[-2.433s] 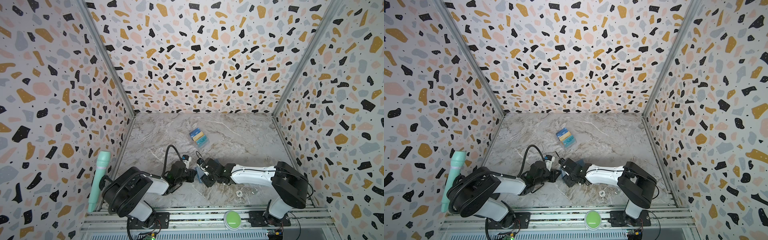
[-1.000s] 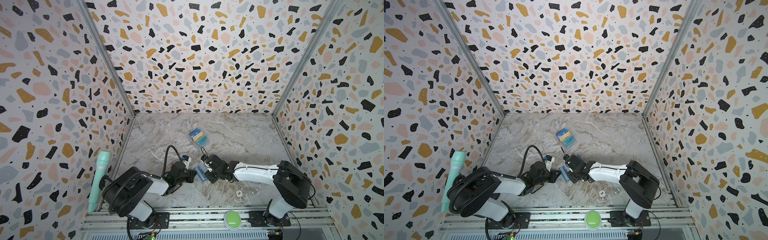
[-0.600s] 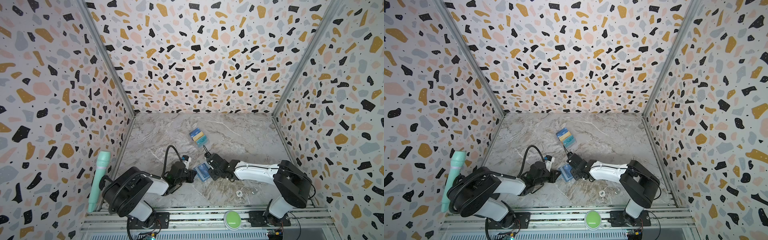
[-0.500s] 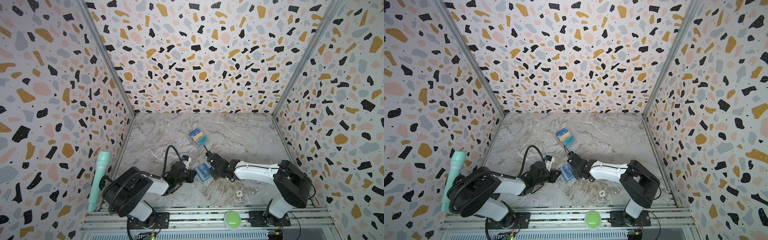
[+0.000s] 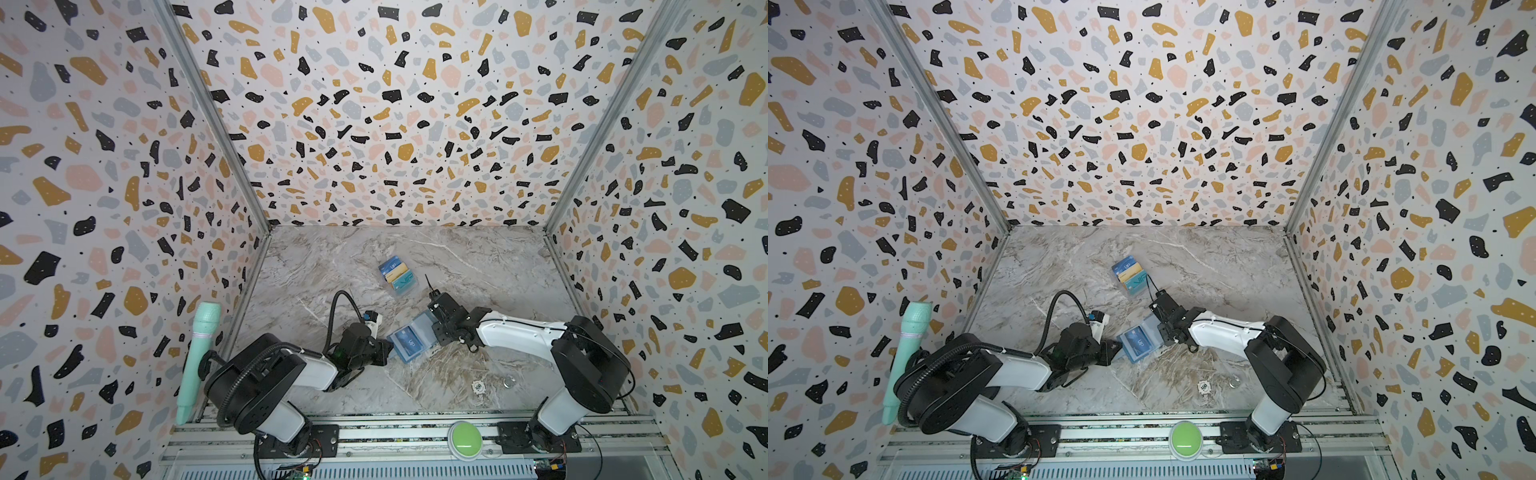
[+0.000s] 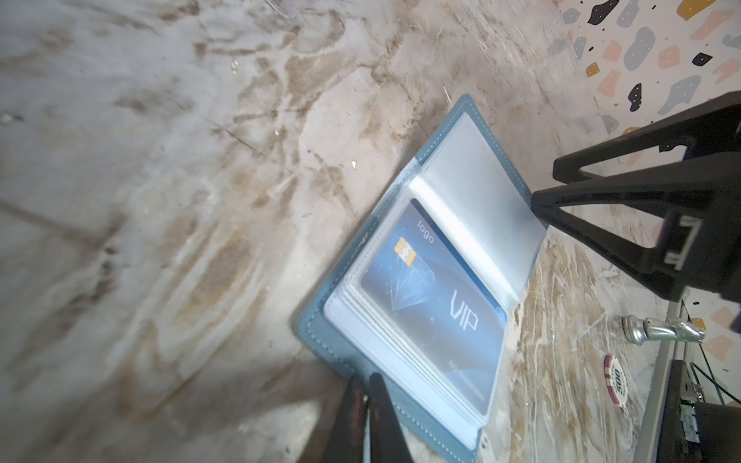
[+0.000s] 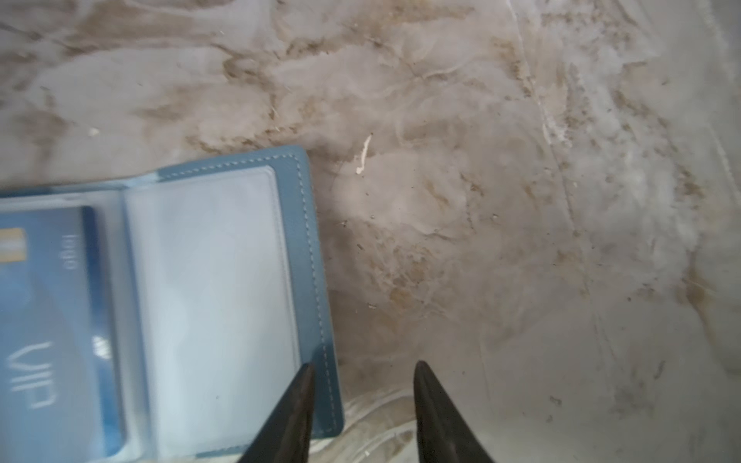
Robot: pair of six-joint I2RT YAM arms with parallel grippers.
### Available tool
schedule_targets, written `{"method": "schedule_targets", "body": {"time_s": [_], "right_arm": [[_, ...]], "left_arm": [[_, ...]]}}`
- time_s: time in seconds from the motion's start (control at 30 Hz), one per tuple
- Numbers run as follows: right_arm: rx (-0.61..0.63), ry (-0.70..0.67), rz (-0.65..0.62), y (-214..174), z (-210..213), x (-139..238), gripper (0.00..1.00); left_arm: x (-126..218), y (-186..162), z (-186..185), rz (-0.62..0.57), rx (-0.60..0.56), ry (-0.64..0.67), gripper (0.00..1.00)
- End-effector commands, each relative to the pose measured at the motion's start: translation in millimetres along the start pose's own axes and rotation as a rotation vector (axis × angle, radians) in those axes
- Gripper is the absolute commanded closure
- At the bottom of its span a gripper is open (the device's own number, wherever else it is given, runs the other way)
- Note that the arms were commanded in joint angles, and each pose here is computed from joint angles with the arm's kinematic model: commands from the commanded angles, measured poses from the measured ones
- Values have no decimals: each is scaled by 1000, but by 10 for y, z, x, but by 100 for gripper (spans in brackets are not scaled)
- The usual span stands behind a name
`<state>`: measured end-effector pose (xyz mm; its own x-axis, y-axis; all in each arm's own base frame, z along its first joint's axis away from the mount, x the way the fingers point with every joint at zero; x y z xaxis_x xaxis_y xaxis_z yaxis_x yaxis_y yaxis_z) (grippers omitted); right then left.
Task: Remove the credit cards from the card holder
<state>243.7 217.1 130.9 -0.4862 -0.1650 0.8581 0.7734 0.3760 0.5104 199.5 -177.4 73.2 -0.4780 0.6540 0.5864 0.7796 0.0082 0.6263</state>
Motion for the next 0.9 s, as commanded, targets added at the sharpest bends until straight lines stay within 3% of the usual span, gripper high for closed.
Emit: {"method": "schedule_targets", "body": {"time_s": [0.0, 0.1, 0.47, 0.87], "right_arm": [[-33, 284, -106, 187, 24, 342, 48], [-87, 387, -129, 245, -86, 405, 42], [-100, 418, -37, 236, -189, 48, 39], [-138, 461, 36, 121, -204, -180, 67]], "left_arm": [[18, -31, -6, 15, -9, -9, 91], [26, -15, -15, 9, -11, -11, 91], [25, 28, -44, -3, -10, -22, 91], [9, 87, -78, -17, -13, -35, 91]]}}
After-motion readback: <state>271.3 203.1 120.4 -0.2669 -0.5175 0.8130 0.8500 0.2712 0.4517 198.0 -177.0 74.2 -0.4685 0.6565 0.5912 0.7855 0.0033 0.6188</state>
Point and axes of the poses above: each gripper's point midway between its finger pads, its own x axis back along the fingers, its own z axis along the line the jaws close on, y = z × x, the point moved 9 cm from there along x, back along the fingers, and after that the axes turned 4 degrees about -x, right-handed, at the moved point
